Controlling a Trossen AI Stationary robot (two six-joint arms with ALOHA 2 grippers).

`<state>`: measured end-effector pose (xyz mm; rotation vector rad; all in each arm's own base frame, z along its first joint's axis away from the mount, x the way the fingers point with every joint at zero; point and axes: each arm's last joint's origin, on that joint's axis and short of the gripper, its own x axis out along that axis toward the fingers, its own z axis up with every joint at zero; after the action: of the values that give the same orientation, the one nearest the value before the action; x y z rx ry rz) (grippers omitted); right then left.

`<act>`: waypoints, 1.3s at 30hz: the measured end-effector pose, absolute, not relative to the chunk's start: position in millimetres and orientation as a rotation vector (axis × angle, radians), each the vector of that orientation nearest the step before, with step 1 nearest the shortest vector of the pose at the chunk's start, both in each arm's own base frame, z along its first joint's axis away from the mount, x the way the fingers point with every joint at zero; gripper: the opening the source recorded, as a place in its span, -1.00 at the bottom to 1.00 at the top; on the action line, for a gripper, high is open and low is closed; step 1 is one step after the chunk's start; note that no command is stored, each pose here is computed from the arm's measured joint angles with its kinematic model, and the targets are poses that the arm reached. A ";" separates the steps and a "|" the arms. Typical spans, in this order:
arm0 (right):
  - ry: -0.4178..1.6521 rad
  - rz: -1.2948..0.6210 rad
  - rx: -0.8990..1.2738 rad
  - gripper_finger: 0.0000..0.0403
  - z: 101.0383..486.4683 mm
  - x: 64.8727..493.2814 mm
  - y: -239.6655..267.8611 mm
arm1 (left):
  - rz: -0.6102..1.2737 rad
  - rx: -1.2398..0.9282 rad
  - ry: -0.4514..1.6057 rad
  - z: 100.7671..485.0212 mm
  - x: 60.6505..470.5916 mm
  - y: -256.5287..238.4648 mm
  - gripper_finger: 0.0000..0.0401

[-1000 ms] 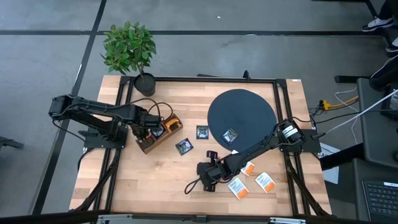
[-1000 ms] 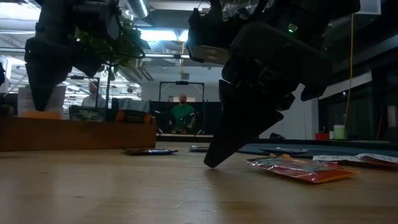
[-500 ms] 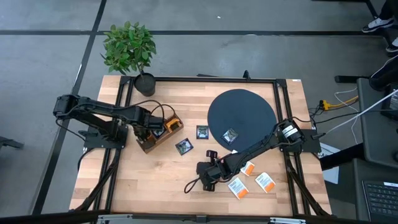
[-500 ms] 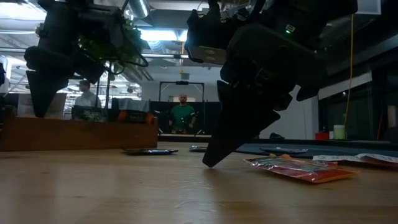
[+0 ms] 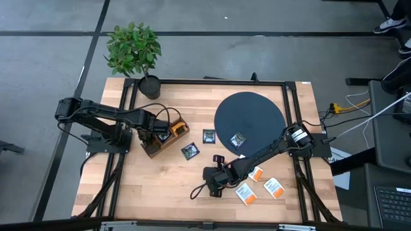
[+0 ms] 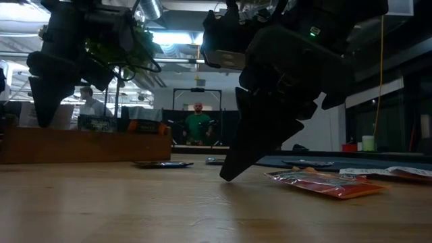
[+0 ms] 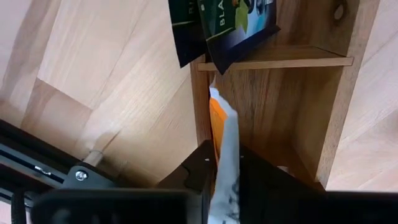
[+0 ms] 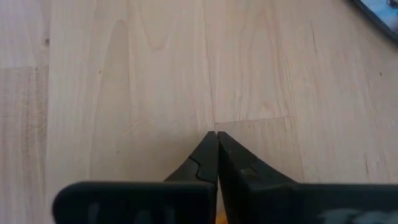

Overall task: Pick & Place Tea
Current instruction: Put the white tea bag into the left section of the wooden organizer, then put the orange tea bag into the right section of the wooden organizer

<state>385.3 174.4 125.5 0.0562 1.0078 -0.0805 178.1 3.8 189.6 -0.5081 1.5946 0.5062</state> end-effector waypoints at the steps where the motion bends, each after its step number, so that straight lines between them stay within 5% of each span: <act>1: 1.008 -0.080 0.056 -0.96 125.5 385.3 174.4 | 0.506 -0.508 1.595 189.6 178.1 3.8 -0.74; 12: 1.008 -0.080 0.056 -0.89 125.5 385.3 174.4 | 0.516 -0.486 1.578 195.5 180.8 4.6 -0.67; 26: 1.008 -0.081 0.056 -0.91 125.4 385.3 174.3 | 0.555 -0.401 1.410 286.9 199.4 8.6 -0.67; 39: 1.075 -0.162 0.073 -0.97 145.0 370.6 166.7 | 0.284 -0.586 1.054 326.9 238.7 -17.7 -0.68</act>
<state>370.6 166.7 145.0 0.0726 1.0748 -0.1616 238.7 -17.7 326.9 -0.5856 1.0545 0.2843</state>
